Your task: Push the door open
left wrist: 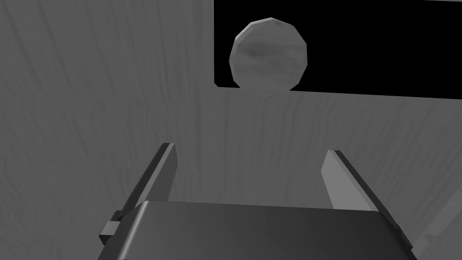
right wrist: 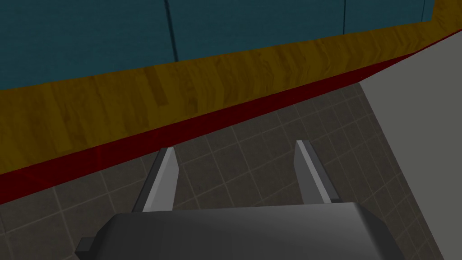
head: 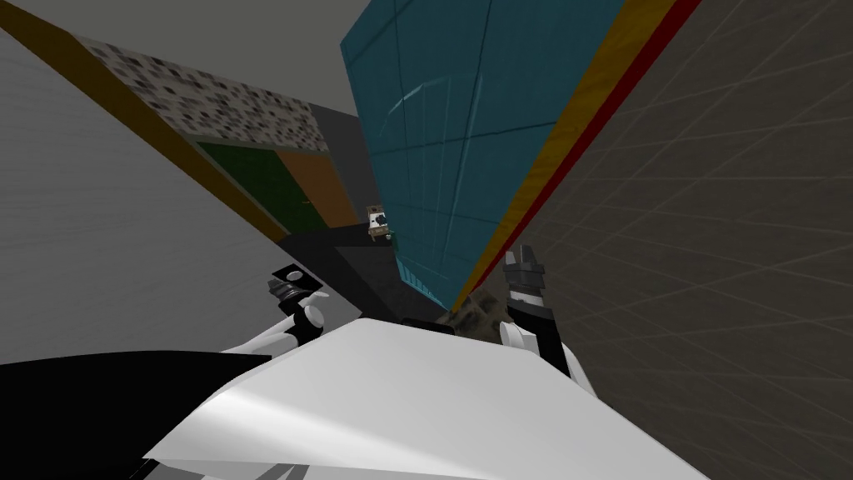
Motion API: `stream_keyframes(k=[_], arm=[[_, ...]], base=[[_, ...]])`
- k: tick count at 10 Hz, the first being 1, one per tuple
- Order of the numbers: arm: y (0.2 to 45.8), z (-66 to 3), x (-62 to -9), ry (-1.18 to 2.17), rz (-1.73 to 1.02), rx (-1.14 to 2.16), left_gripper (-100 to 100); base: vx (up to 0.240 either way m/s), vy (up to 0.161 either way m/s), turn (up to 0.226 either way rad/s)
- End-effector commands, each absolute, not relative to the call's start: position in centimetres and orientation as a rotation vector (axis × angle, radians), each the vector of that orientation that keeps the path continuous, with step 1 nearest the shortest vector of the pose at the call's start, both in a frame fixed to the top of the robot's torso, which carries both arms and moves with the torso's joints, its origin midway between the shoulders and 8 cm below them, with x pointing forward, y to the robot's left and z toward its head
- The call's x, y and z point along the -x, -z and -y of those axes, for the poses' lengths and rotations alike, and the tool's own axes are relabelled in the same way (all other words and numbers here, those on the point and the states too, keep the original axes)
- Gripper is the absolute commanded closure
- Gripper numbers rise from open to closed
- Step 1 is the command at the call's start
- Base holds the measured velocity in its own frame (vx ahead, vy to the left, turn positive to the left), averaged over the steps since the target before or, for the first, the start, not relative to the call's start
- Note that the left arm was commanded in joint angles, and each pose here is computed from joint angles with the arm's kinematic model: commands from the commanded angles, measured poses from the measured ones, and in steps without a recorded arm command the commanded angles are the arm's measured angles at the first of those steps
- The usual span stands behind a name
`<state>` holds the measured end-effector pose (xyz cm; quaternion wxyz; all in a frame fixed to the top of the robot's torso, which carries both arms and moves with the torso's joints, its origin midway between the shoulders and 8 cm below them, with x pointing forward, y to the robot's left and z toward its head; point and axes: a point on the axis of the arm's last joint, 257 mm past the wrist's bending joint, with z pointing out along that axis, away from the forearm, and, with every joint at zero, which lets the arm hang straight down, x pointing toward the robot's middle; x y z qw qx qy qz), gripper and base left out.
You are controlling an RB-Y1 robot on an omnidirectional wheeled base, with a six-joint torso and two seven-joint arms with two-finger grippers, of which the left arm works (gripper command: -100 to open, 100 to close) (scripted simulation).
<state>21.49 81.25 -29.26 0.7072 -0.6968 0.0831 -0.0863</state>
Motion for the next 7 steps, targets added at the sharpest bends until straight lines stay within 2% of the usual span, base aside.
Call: stream_keyframes(k=[1,5,6,7], arm=[[29.38,-81.35,-21.23,0.182,-0.178,1.553,-100],[29.61,-81.55,-20.61,0.161,-0.161,1.564,-100],[29.59,-81.51,-20.7,0.164,-0.163,1.563,-100],[29.63,-81.5,-20.59,0.162,-0.163,1.563,-100]], base=[[0.071,-0.19,-0.009],[0.071,-0.204,-0.011],[0.034,-0.091,0.01],[0.004,0.099,0.006]])
